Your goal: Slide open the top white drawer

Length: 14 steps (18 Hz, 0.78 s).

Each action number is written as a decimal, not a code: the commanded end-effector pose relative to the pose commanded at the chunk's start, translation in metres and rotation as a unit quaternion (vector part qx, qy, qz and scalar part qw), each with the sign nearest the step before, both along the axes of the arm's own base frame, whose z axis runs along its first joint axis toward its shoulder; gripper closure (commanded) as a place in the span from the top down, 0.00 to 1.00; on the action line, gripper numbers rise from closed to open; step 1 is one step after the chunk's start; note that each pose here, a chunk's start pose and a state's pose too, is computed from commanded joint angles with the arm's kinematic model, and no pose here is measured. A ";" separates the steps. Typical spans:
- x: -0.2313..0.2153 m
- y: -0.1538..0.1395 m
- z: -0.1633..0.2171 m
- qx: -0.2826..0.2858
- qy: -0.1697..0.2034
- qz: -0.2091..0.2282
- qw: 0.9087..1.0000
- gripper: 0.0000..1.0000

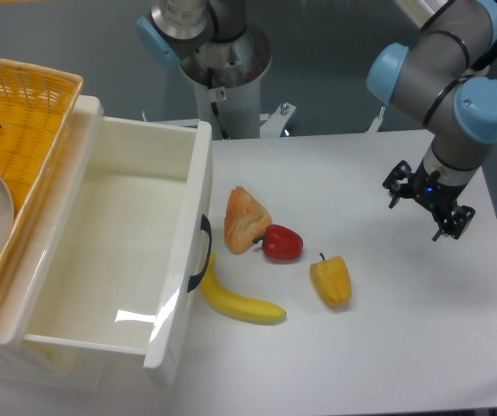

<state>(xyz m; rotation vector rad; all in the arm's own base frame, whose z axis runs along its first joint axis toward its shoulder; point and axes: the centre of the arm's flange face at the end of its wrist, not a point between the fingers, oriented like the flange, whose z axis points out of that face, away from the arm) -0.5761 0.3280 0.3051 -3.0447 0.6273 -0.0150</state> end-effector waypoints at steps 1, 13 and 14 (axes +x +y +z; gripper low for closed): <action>-0.001 -0.001 -0.001 -0.007 0.002 0.000 1.000 1.00; -0.011 0.000 -0.016 -0.012 0.004 0.000 1.000 1.00; -0.011 0.001 -0.017 -0.008 0.003 0.000 1.000 1.00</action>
